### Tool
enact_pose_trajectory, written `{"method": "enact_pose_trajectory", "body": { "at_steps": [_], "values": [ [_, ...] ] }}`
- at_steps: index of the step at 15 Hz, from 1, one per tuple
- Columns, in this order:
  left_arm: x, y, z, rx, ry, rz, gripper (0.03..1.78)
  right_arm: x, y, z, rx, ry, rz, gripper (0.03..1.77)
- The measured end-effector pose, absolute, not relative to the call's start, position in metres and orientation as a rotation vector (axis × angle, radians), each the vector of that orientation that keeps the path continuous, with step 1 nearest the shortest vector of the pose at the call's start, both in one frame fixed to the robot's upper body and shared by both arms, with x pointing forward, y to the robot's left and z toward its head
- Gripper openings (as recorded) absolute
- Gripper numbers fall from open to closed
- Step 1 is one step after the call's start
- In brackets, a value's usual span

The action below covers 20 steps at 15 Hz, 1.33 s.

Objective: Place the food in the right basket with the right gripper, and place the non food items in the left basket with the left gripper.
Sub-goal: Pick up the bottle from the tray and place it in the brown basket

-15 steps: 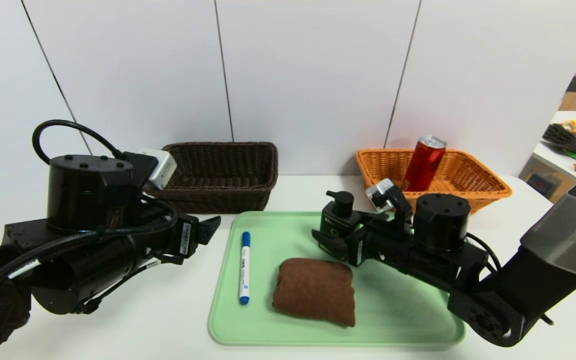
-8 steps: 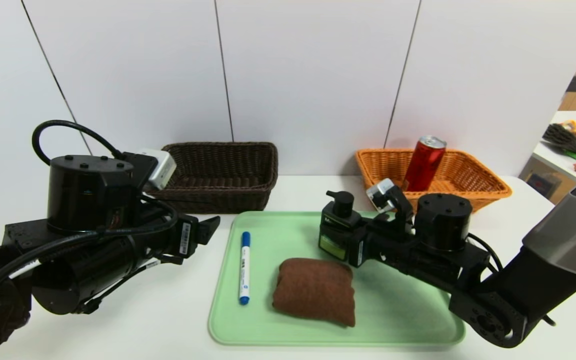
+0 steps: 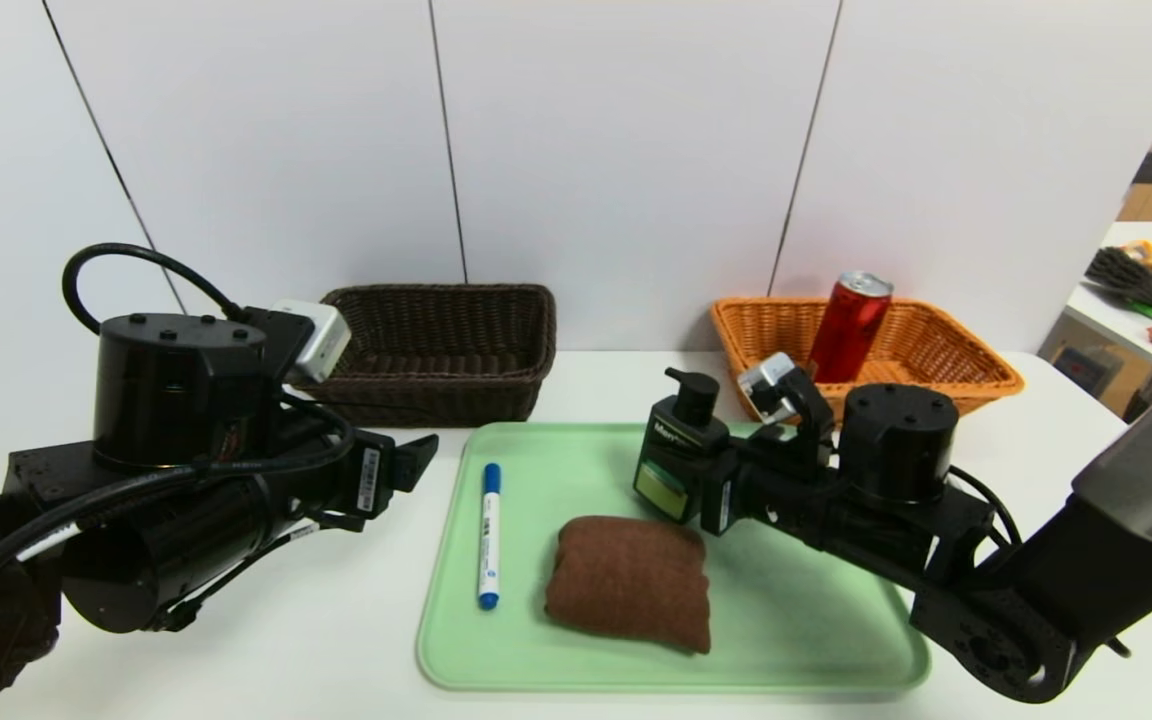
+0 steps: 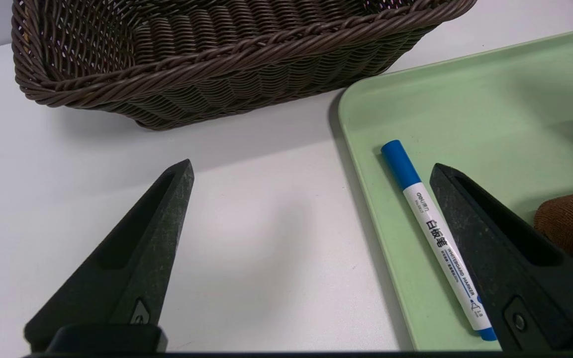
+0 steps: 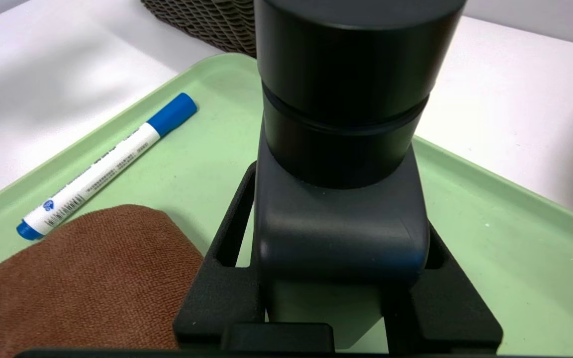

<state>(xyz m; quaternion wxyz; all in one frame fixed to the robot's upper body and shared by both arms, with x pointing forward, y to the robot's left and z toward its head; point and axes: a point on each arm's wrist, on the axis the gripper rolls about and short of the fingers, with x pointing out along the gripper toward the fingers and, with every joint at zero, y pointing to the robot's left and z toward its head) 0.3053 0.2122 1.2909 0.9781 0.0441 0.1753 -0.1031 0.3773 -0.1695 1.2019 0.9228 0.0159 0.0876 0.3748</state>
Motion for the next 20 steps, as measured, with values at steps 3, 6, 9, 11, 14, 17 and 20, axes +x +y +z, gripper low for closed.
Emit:
{"method": "enact_pose_trajectory", "body": {
  "at_steps": [3,6,9,11,14,17,20],
  "values": [
    [0.305,0.212,1.292,0.087,0.350,-0.206,1.69,0.371,-0.165,1.218,0.027,0.181,0.706,0.62],
    [0.305,0.212,1.292,0.087,0.349,-0.204,1.69,0.368,-0.160,1.249,0.030,0.160,0.696,0.62],
    [0.305,0.212,1.294,0.085,0.341,-0.201,1.69,0.366,-0.157,1.299,0.056,0.125,0.699,0.62],
    [0.304,0.213,1.294,0.084,0.340,-0.200,1.69,0.364,-0.151,1.338,0.100,0.101,0.715,0.62],
    [0.304,0.213,1.295,0.082,0.336,-0.194,1.69,0.364,-0.138,1.391,0.174,0.048,0.723,0.62],
    [0.304,0.213,1.296,0.082,0.334,-0.193,1.69,0.374,-0.117,1.420,0.212,-0.010,0.716,0.62],
    [0.305,0.213,1.295,0.083,0.336,-0.194,1.69,0.392,-0.090,1.419,0.217,-0.004,0.714,0.62]
  ]
}}
